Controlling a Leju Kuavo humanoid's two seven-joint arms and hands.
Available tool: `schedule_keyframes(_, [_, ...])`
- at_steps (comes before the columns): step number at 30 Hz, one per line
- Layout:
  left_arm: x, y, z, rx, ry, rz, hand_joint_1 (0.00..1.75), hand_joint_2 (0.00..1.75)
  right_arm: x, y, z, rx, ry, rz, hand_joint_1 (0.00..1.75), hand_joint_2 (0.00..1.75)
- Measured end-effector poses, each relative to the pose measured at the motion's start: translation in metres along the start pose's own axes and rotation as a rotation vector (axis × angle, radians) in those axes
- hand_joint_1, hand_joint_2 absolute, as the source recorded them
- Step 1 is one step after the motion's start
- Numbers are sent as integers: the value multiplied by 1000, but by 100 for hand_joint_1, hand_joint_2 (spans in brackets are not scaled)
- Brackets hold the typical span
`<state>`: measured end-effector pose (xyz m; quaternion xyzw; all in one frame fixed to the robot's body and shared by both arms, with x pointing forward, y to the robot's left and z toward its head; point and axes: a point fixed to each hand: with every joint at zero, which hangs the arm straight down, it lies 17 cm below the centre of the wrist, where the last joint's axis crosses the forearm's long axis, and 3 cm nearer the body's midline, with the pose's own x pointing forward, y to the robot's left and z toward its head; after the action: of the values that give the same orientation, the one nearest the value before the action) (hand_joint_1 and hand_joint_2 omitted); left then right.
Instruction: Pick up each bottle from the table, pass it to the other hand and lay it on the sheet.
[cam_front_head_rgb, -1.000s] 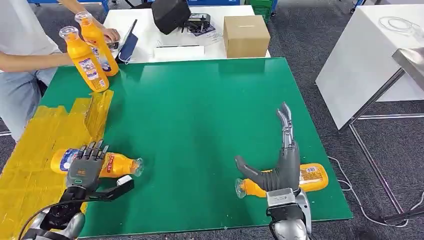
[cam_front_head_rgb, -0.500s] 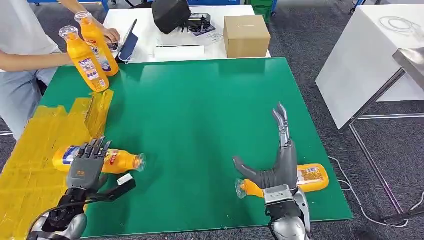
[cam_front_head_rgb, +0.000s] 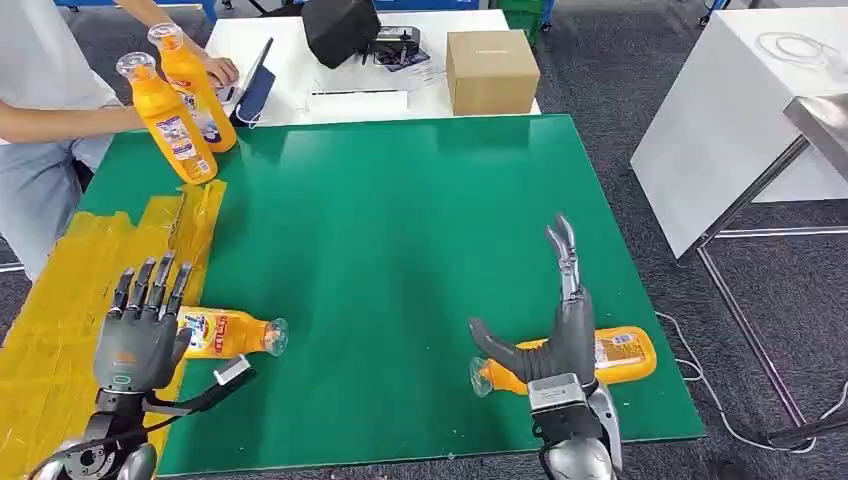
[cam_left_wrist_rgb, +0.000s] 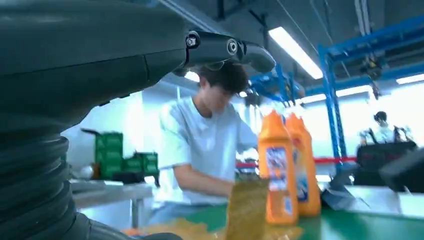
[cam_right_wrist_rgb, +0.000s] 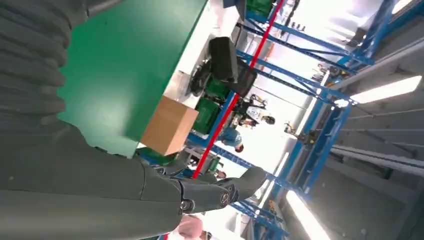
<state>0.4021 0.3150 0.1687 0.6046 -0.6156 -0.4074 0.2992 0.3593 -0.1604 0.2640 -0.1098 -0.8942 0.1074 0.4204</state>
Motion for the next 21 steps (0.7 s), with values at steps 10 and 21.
schedule_keyframes(10, [5,11,0,1,49,330,0,175,-13,10,9,86,39,114,0,175])
schedule_keyframes(21, [51,19,0,-66,99,1127,0,175,-83,29,66,376,163,471,0,175])
